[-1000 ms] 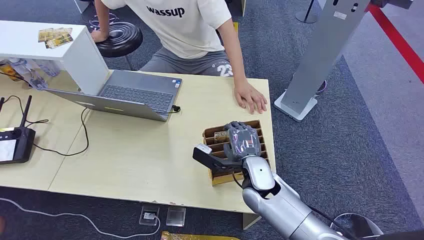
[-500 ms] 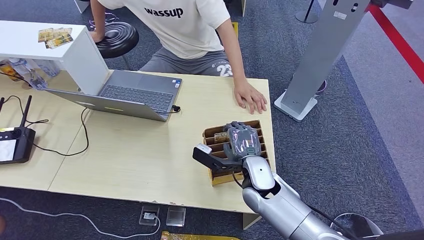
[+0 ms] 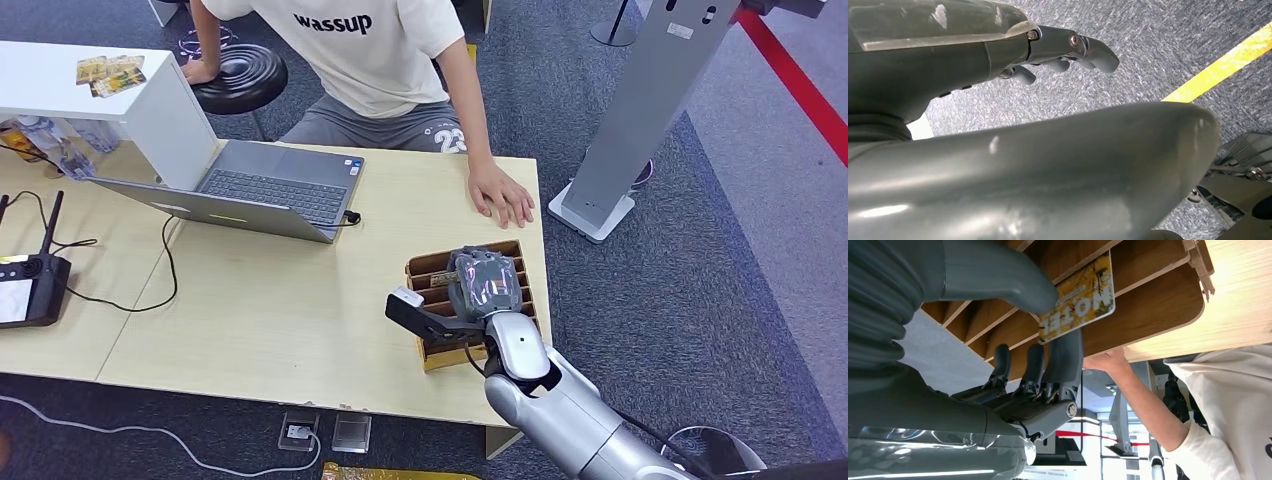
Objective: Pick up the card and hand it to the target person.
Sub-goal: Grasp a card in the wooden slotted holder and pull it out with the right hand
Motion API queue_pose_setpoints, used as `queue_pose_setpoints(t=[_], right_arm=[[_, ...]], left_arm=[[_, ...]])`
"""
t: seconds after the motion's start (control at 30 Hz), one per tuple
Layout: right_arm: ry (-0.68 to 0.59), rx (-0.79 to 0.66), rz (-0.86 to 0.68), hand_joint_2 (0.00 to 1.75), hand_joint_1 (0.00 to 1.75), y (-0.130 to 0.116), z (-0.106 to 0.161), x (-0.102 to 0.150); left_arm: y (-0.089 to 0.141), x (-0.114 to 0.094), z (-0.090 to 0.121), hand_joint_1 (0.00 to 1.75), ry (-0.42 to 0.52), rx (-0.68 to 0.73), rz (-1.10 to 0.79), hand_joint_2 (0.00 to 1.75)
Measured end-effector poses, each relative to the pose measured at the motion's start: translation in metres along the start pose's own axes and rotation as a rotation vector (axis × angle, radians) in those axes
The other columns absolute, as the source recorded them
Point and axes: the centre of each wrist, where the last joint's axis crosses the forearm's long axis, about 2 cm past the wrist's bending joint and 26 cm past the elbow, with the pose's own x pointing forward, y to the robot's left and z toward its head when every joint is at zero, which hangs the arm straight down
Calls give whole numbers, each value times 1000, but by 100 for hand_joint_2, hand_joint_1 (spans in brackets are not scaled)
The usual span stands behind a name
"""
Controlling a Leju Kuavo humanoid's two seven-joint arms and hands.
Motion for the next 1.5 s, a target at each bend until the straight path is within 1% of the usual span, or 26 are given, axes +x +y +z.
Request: queue_pose_setpoints(t=[0.1,0.4,0.53,0.83,1.03,1.33,1.5], right_arm=[[0,0,0,175,136,0,0,0],[0,5,0,175,140,0,0,0],[0,6,0,175,141,0,0,0],[-1,9,-5,175,141,0,0,0],[1,26,-46,175,141,-3,-2,-1],[33,72,-111,175,141,-19,-4,3],[23,20,-122,175,141,-38,-2,8]], left_arm=[[0,0,0,0,0,1,0,0],[0,0,0,0,-2,1,-2,0],[0,0,0,0,-4,-2,-5,175],[2,-1,0,0,-18,-13,-6,175],[3,-2,0,0,-10,-7,0,175],[2,-5,-1,0,8,-3,14,175],[1,-9,-1,0,15,-4,23,175]])
